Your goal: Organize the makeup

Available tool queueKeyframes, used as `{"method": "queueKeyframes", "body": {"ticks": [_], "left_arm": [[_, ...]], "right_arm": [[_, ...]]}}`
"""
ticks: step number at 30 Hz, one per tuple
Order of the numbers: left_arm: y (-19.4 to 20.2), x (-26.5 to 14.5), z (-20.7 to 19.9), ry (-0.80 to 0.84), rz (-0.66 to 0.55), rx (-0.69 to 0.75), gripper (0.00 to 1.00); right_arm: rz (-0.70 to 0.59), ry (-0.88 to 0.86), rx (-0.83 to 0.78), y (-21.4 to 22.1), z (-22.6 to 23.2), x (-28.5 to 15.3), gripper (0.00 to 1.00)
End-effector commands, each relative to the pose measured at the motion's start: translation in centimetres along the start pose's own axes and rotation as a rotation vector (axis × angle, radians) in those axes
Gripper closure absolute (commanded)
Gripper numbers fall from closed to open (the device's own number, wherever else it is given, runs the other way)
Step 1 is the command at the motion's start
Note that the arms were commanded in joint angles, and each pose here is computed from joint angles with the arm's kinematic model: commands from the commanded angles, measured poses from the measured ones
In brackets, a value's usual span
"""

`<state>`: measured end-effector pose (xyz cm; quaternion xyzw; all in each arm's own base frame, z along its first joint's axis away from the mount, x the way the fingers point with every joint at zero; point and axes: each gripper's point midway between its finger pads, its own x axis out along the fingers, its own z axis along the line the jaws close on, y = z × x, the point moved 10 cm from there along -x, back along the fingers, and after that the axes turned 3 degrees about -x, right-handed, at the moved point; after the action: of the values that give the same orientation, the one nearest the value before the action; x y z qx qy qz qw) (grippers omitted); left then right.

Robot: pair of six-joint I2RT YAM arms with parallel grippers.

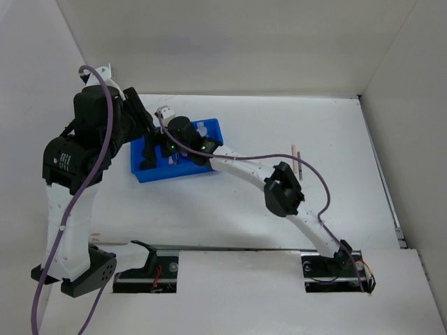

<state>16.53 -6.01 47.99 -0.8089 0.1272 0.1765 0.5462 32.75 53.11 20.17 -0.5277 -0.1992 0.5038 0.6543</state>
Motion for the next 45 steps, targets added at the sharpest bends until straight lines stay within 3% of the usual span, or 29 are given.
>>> {"method": "queueKeyframes", "body": {"ticks": [1,2,3,5,8,9,11,15,16,18,23,27,35,45], "left_arm": [[-1.1,-1.4,0.3,0.019,-0.083,-0.001,0.51],[-1.1,-1.4,0.4,0.009,-0.089,-0.002,0.5],[-1.2,-1.4,0.5,-0.002,-0.095,0.007,0.5],[-1.2,-1.4,0.5,-0.003,-0.095,0.007,0.5],[-1.0,-1.3,0.9,-0.029,-0.096,0.021,0.48],[-1.0,-1.3,0.9,-0.037,-0.101,0.021,0.47],[-0.9,-1.1,1.1,-0.051,-0.098,0.033,0.41],[-0.7,-0.8,1.1,-0.056,-0.09,0.037,0.4],[-0.5,-0.5,1.1,-0.062,-0.079,0.042,0.4],[-0.2,-0.3,1.1,-0.059,-0.062,0.047,0.4],[0.3,0.2,0.9,-0.043,-0.038,0.041,0.4],[0.5,0.8,0.7,-0.045,-0.016,0.049,0.4],[0.7,1.9,0.3,-0.059,0.009,0.06,0.4],[0.9,2.2,0.3,-0.068,0.024,0.066,0.41]], "right_arm": [[-0.122,0.112,-0.049,-6.5,1.7,-5.5,0.01],[-0.163,0.154,-0.06,-8.7,2.4,-7.9,0.01],[-0.127,0.291,-0.052,-7.7,0.7,-8.9,0.01],[-0.139,0.392,-0.048,-9.4,0.6,-12.3,0.01],[-0.006,0.566,-0.028,-6.7,-2.7,-15.9,0.04],[-0.017,0.555,0.017,-7.6,-2.8,-18.5,0.07],[0.013,0.581,0.101,-6.9,-6.2,-21.8,0.15],[0.1,0.779,0.272,-2.8,-12.2,-29.6,0.46],[0.099,0.818,0.302,-2.8,-13.0,-31.2,0.58],[0.15,0.918,0.372,-1.3,-16.0,-33.9,0.65],[0.252,1.055,0.508,2.6,-21.5,-37.1,0.58],[0.254,1.042,0.599,5.0,-25.3,-38.5,0.55],[0.341,1.039,0.608,7.3,-27.8,-37.0,0.55],[0.338,1.052,0.601,7.4,-28.9,-36.8,0.57]]}}
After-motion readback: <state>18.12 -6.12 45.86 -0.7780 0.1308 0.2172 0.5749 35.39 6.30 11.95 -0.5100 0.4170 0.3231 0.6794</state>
